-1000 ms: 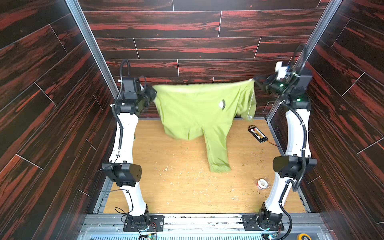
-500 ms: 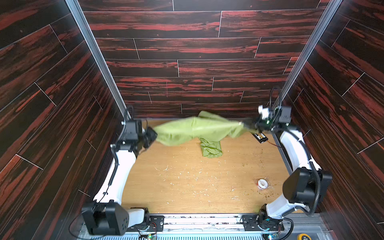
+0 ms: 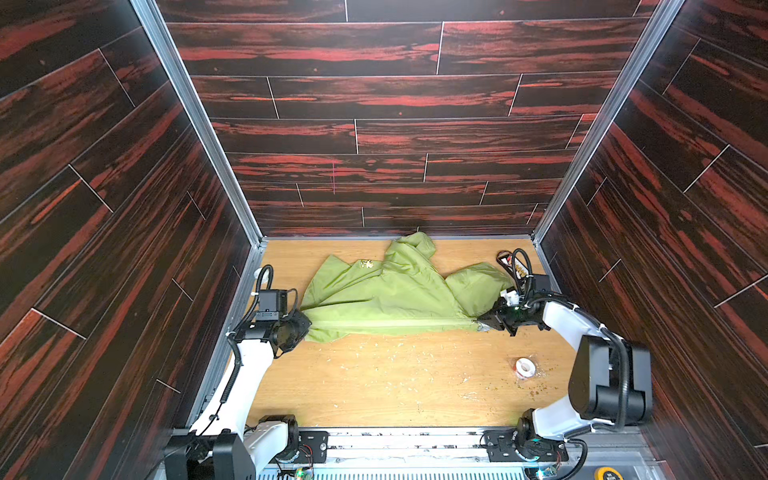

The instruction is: Zip up the jacket

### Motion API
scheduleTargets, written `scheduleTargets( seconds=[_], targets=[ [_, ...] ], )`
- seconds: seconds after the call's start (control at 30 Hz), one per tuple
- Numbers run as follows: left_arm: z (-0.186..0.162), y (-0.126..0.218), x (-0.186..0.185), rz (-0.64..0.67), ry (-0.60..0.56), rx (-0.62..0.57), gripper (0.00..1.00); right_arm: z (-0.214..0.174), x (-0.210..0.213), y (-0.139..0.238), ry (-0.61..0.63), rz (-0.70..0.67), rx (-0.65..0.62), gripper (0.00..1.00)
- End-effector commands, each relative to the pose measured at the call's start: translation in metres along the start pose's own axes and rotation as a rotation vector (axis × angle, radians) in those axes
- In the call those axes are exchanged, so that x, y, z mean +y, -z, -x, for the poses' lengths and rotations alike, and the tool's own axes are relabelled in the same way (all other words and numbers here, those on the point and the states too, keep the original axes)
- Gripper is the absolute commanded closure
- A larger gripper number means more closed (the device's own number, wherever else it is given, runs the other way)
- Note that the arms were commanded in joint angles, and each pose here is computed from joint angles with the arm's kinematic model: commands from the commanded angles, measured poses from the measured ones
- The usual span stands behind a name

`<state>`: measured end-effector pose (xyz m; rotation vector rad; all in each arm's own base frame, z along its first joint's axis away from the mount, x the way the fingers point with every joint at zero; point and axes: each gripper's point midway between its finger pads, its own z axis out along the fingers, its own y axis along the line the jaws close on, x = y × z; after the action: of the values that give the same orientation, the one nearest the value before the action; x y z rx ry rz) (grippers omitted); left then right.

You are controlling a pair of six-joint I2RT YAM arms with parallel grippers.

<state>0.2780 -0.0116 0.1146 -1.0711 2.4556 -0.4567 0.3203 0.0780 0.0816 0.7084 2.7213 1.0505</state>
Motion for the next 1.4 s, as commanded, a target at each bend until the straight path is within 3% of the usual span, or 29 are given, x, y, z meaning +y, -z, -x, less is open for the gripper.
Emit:
scheduleTargets(
  seconds=[0.0,0.07,0.13,0.17,0.33,0.43,0.47,0.53,0.63,0.67,0.77,0.8,0.87,1.0,1.1,1.2,1.3,1.37],
  targets=[
    [0.006,0.003,0.032,0.181,-0.010,-0.003,0.78,0.008,-0.022,0.005,0.000,-0.116,-0.048,0.64],
    [0.009,0.010,0.037,0.239,-0.022,0.002,0.60,0.014,-0.027,0.014,-0.012,-0.163,-0.082,0.46],
    [0.015,0.019,0.042,0.292,-0.023,-0.020,0.25,0.021,-0.035,0.025,-0.033,-0.230,-0.120,0.33],
    [0.018,0.025,0.044,0.308,-0.018,-0.042,0.21,0.025,-0.035,0.031,-0.039,-0.242,-0.141,0.29],
    [0.040,0.060,0.036,0.295,-0.010,-0.188,0.16,0.046,-0.009,0.071,0.019,-0.235,-0.311,0.22],
    [0.071,0.090,0.017,0.181,-0.017,-0.412,0.14,0.065,0.019,0.107,0.080,-0.207,-0.475,0.19],
    [0.081,0.100,0.010,0.131,-0.016,-0.499,0.08,0.074,0.027,0.122,0.091,-0.211,-0.550,0.19],
    [0.104,0.123,-0.003,0.029,0.012,-0.692,0.05,0.090,0.039,0.154,0.109,-0.240,-0.719,0.18],
    [0.129,0.146,-0.009,-0.093,0.081,-0.935,0.01,0.106,0.071,0.197,0.239,-0.179,-1.000,0.15],
    [0.134,0.149,-0.012,-0.103,0.047,-0.988,0.00,0.110,0.075,0.211,0.279,-0.184,-1.104,0.02],
    [0.145,0.156,-0.031,-0.130,-0.152,-1.124,0.01,0.117,0.089,0.234,0.482,-0.236,-1.267,0.01],
    [0.151,0.159,-0.035,-0.112,-0.206,-1.172,0.00,0.120,0.091,0.243,0.499,-0.259,-1.313,0.01],
    [0.160,0.153,-0.040,-0.024,-0.306,-1.176,0.01,0.129,0.091,0.247,0.521,-0.301,-1.347,0.01],
    [0.167,0.094,-0.044,0.142,-0.493,-0.946,0.00,0.147,0.065,0.205,0.592,-0.403,-1.265,0.03],
    [0.158,0.050,-0.031,0.128,-0.475,-0.887,0.00,0.145,0.026,0.168,0.588,-0.462,-1.208,0.03],
    [0.150,0.020,-0.002,0.197,-0.431,-0.866,0.00,0.134,-0.005,0.130,0.578,-0.442,-1.145,0.03],
    [0.146,-0.006,0.009,0.234,-0.472,-0.840,0.00,0.127,-0.021,0.101,0.606,-0.421,-1.125,0.03],
    [0.146,-0.021,0.009,0.216,-0.440,-0.823,0.00,0.130,-0.024,0.089,0.620,-0.401,-1.126,0.03]
  ],
)
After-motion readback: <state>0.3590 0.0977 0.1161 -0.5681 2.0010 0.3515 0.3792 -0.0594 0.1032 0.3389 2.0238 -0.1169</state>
